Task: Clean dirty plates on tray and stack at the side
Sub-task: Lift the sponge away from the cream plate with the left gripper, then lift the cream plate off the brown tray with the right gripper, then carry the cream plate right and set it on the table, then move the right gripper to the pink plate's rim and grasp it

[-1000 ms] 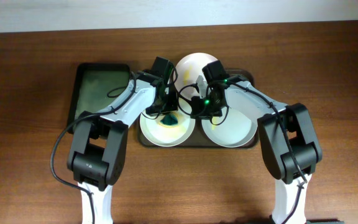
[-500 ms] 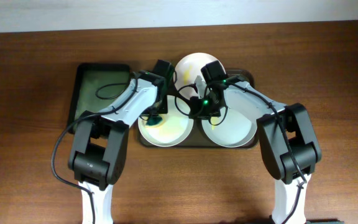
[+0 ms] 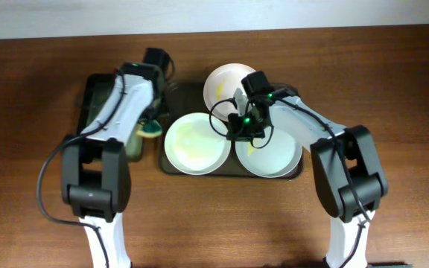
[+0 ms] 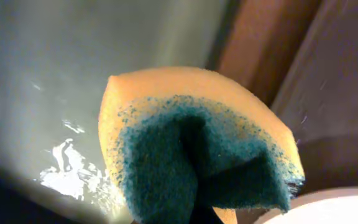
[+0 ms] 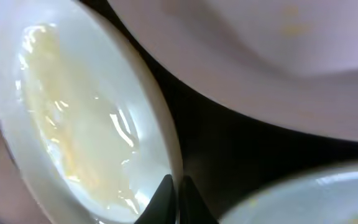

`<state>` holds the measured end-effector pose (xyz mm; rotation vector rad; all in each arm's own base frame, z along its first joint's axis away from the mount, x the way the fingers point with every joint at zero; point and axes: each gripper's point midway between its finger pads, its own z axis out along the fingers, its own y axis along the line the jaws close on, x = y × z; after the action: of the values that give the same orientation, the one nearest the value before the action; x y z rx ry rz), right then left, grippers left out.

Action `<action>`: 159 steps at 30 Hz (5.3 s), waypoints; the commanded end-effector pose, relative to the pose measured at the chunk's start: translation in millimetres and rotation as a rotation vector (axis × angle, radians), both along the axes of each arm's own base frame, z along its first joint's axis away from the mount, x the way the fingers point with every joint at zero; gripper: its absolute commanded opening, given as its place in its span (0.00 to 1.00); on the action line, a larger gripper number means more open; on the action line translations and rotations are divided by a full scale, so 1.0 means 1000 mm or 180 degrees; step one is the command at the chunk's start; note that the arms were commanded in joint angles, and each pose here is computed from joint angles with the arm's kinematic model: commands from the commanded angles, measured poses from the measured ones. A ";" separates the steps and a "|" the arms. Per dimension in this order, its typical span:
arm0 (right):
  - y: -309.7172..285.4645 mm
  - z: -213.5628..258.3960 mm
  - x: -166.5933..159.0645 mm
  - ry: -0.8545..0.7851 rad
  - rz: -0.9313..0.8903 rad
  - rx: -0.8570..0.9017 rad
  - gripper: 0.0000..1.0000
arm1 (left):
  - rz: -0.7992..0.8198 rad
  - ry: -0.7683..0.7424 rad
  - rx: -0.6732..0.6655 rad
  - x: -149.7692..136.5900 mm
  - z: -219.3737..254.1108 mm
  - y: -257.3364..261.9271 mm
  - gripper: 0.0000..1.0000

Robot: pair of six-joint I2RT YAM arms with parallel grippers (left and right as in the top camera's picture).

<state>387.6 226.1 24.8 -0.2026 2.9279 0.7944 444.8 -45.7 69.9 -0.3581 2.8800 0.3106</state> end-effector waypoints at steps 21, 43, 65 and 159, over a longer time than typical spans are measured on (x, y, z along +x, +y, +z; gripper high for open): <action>-0.031 0.240 0.046 -0.2540 -0.0278 -0.2704 0.04 | 0.0496 -0.0444 -0.0823 -0.040 0.100 0.097 0.00; 0.068 0.300 0.012 -0.3763 0.0897 -0.3512 0.04 | 0.0549 -0.0461 -0.0821 -0.038 0.092 0.104 0.00; -0.058 0.165 0.074 -0.1314 -0.0741 -0.1075 0.04 | 0.0549 -0.0459 -0.0816 -0.039 0.092 0.104 0.00; 0.001 -0.008 0.052 -0.0475 -0.0438 -0.0123 0.04 | 0.0463 -0.0519 -0.0864 -0.031 0.075 0.101 0.00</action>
<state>464.1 201.8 28.3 0.1406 2.7206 0.5980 412.2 58.3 147.7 -0.6378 2.7318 -0.0579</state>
